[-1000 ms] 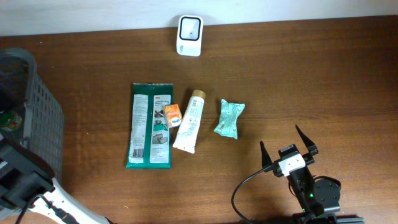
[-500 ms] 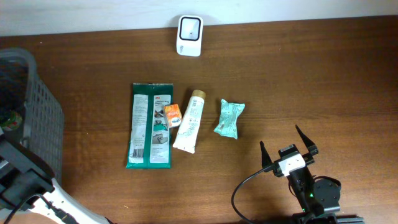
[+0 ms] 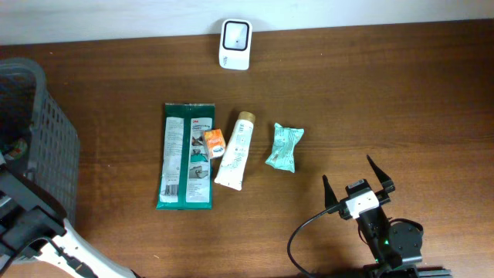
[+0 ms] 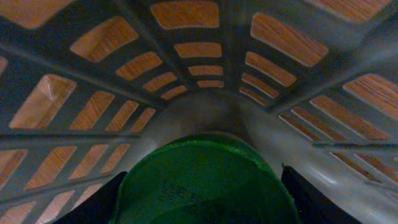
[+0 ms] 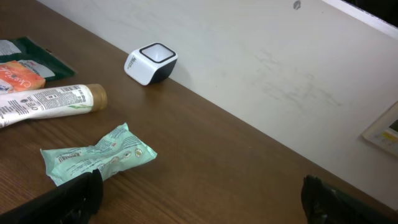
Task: Scan the item barcode
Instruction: 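Reach into basket and grasp the green-lidded jar, then carry jar to the scanner and set it down right of the packet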
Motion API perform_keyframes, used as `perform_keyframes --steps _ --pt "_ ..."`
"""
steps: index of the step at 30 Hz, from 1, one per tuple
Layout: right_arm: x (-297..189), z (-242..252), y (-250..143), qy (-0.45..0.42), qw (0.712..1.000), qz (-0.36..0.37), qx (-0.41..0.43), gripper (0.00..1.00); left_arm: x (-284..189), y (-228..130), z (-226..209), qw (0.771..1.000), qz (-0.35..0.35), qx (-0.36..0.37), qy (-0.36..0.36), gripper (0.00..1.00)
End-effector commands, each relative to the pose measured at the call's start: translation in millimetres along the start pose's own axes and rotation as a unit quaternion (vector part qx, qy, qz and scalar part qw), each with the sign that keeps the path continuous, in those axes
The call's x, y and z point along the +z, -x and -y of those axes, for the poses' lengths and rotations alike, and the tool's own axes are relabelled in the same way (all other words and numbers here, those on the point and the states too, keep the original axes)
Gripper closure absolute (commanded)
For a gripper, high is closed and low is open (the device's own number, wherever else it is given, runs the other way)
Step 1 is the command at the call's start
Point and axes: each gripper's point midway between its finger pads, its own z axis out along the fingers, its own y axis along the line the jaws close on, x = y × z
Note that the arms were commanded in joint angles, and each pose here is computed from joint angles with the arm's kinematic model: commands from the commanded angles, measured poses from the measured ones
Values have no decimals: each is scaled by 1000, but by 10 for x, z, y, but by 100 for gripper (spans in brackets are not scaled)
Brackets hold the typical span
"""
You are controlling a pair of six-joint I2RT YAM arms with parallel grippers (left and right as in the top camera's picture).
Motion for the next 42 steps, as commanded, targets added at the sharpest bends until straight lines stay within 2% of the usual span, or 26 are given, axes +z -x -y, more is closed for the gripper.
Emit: perform_keyframes --steps 1,6,12,17,22,25,29,37,42 --pt "1 -30 -12 6 1000 0 4 2 81 -67 100 1000 -11 14 -15 56" --pt "1 -30 -12 6 1000 0 3 2 -220 133 30 1000 20 3 -12 64" --pt "1 -30 -12 6 1000 0 4 2 -1061 434 -142 995 85 -47 -10 64" --pt "1 -30 -12 6 1000 0 4 2 -1981 640 -228 984 163 -68 -36 64" --pt "1 -30 -12 6 1000 0 4 2 -3121 754 -173 956 267 -91 -81 65" --pt "1 -30 -12 6 1000 0 4 2 -3747 716 202 936 317 -60 -139 66" --pt "1 -30 -12 6 1000 0 4 1 -4383 507 962 910 349 7 -223 66" --pt "1 -30 -12 6 1000 0 3 2 -4569 -276 2565 883 265 164 -351 66" --pt "1 -30 -12 6 1000 0 3 2 -4466 -791 3366 864 209 244 -387 66"
